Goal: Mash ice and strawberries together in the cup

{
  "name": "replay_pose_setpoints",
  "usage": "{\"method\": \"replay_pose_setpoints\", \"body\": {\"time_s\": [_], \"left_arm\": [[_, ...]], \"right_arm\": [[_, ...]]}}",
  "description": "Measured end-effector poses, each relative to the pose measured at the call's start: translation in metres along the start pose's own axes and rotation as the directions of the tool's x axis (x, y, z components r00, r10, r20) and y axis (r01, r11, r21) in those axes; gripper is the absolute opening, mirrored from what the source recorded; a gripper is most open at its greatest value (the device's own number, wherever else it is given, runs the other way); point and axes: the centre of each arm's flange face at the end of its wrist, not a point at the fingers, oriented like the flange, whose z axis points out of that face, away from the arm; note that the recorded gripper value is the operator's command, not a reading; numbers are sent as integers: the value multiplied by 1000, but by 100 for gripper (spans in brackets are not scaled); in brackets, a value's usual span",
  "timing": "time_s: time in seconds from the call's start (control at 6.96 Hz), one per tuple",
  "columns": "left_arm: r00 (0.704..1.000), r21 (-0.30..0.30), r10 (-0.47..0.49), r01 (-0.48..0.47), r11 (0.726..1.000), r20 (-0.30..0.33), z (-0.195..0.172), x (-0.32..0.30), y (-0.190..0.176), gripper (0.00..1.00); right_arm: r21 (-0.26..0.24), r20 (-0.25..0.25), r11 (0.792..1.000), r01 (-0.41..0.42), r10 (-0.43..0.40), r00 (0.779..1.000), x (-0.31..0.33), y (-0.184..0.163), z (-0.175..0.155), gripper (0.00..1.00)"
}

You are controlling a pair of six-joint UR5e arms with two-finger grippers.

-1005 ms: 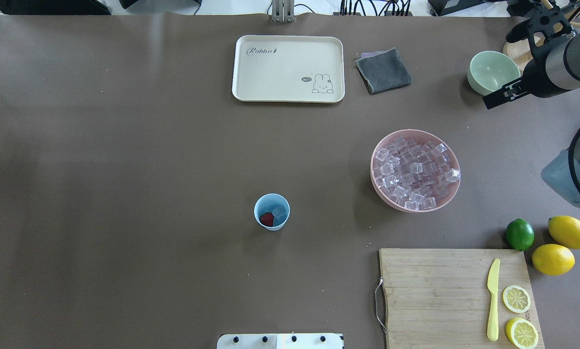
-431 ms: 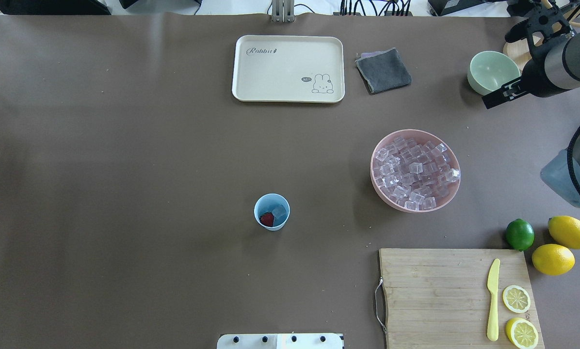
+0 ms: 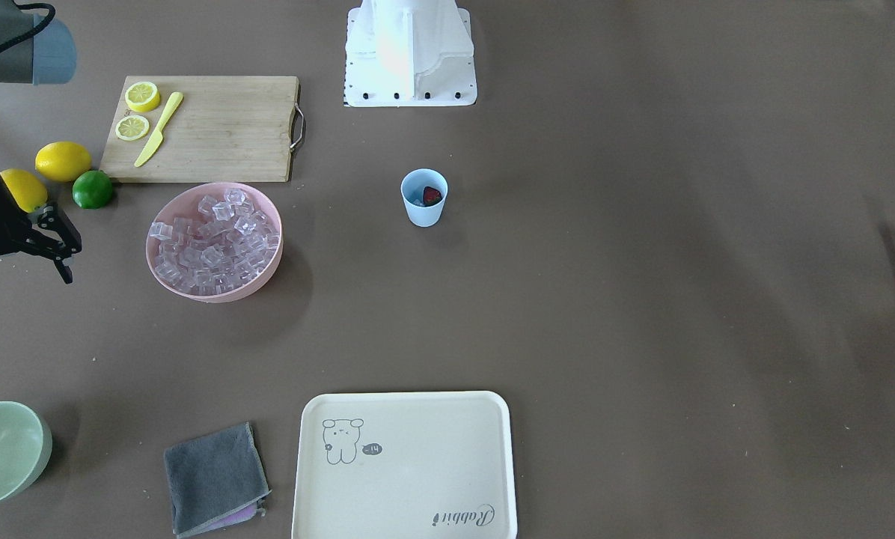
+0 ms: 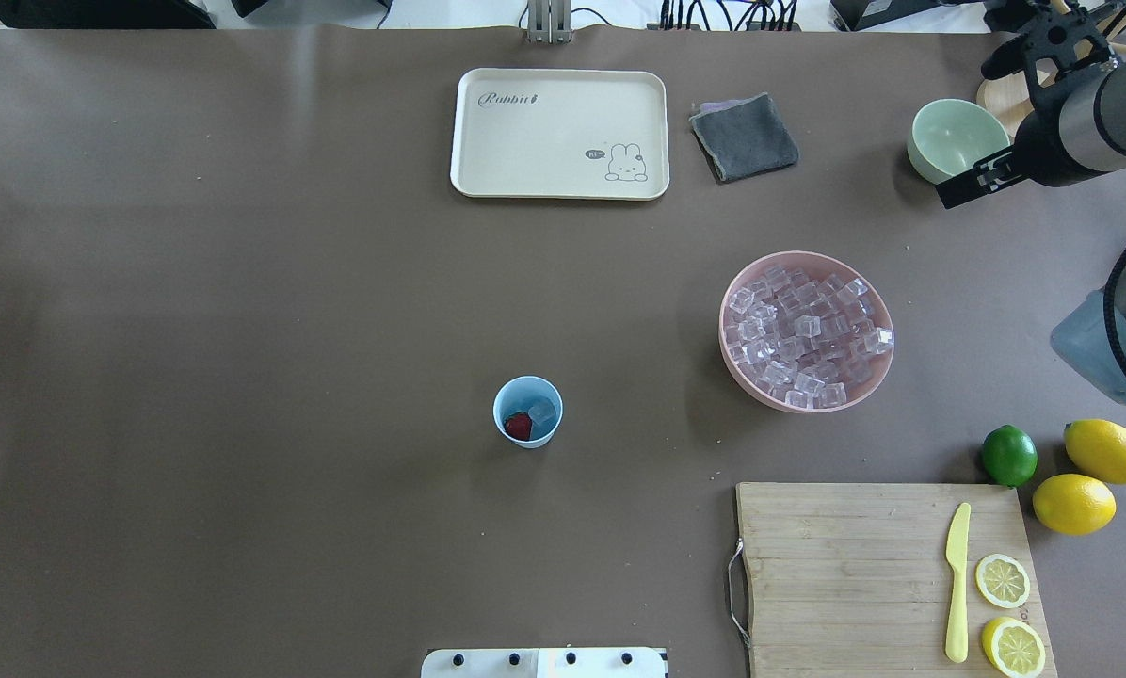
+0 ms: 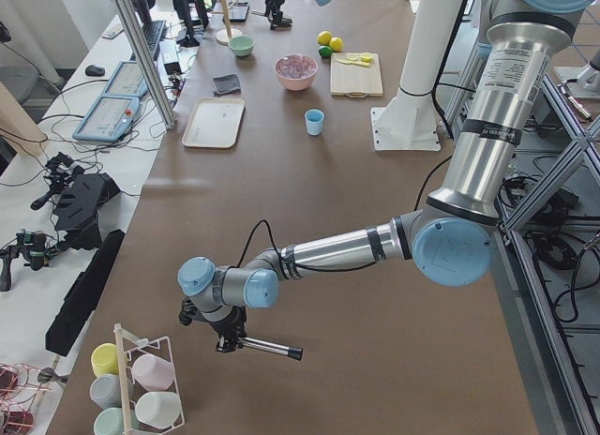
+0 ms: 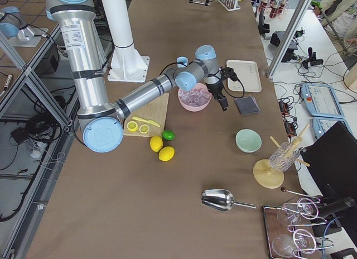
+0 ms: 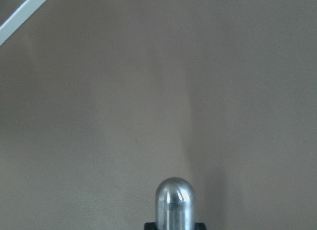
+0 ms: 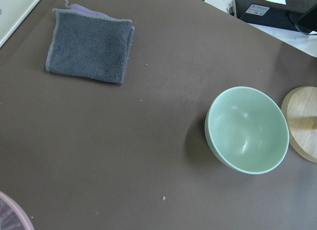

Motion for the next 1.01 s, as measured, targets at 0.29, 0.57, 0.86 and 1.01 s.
{"method": "replay_pose_setpoints", "body": {"time_s": [0.29, 0.57, 0.86, 1.01], "left_arm": [[1000, -11, -24, 24, 1000, 0, 6, 1, 1, 0], [998, -16, -61, 61, 998, 1, 9, 4, 1, 14], [998, -19, -61, 61, 998, 1, 12, 9, -1, 97], [998, -17, -56, 56, 998, 2, 11, 11, -2, 98]], "right_arm": [[5, -7, 1000, 0, 0, 1000, 1, 0, -1, 100], [12, -8, 1000, 2, -2, 1000, 0, -1, -4, 100], [25, -8, 1000, 4, -4, 1000, -1, -1, -11, 100], [26, -9, 1000, 4, -4, 1000, -1, -1, -11, 100]]}}
